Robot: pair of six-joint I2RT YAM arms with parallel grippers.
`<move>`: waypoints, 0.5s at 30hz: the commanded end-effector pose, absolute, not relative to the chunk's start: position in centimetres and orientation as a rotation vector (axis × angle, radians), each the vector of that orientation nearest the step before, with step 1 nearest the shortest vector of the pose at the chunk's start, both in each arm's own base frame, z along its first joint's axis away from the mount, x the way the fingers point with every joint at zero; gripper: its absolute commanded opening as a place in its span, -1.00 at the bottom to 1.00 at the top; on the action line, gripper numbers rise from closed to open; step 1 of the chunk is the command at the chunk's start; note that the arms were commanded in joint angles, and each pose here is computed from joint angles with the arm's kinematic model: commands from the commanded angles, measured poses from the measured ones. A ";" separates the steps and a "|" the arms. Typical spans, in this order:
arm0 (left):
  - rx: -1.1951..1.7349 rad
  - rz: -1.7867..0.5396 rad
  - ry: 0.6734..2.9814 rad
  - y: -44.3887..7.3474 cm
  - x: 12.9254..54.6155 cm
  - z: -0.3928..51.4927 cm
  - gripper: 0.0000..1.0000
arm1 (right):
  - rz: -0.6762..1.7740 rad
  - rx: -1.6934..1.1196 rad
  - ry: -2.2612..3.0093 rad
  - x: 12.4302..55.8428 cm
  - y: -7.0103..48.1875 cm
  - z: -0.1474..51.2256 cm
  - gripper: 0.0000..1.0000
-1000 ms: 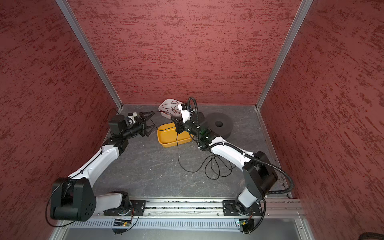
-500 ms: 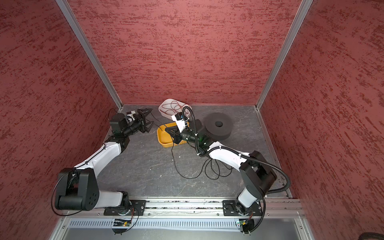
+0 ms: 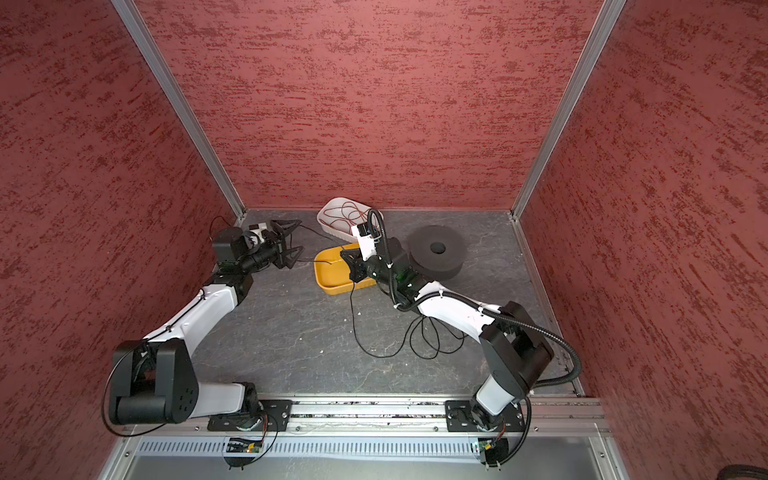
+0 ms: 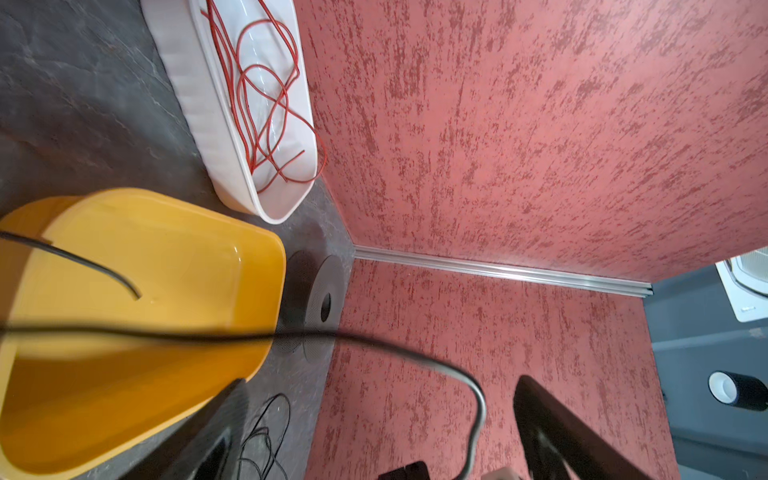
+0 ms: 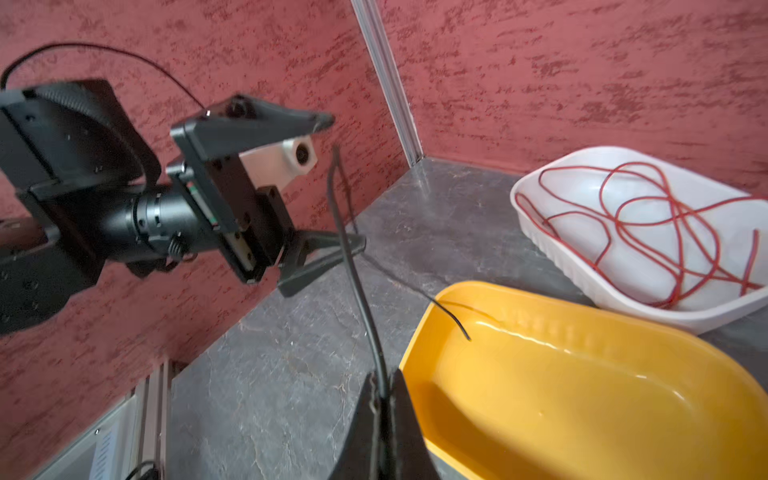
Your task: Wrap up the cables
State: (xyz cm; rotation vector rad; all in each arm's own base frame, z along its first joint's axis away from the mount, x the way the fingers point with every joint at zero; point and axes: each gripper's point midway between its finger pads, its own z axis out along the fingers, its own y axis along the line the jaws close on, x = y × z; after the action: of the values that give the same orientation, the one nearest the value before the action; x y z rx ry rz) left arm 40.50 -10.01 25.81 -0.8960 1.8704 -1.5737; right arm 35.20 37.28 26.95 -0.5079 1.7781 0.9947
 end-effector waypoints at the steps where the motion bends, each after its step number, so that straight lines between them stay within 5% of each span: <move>1: -0.854 -1.594 1.890 -10.5 39.0 25.9 0.99 | 0.974 -0.459 1.797 36.3 37.5 27.3 -1.00; 15: -0.868 -1.674 1.852 -12.1 40.8 25.9 0.99 | 1.165 -0.811 1.641 30.7 41.2 28.3 -1.00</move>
State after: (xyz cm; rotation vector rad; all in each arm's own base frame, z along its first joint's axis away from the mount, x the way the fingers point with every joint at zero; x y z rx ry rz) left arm 39.86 -11.61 24.12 -0.9248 1.8979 -1.6400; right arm 32.80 40.08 26.77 -0.6853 1.7412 1.1165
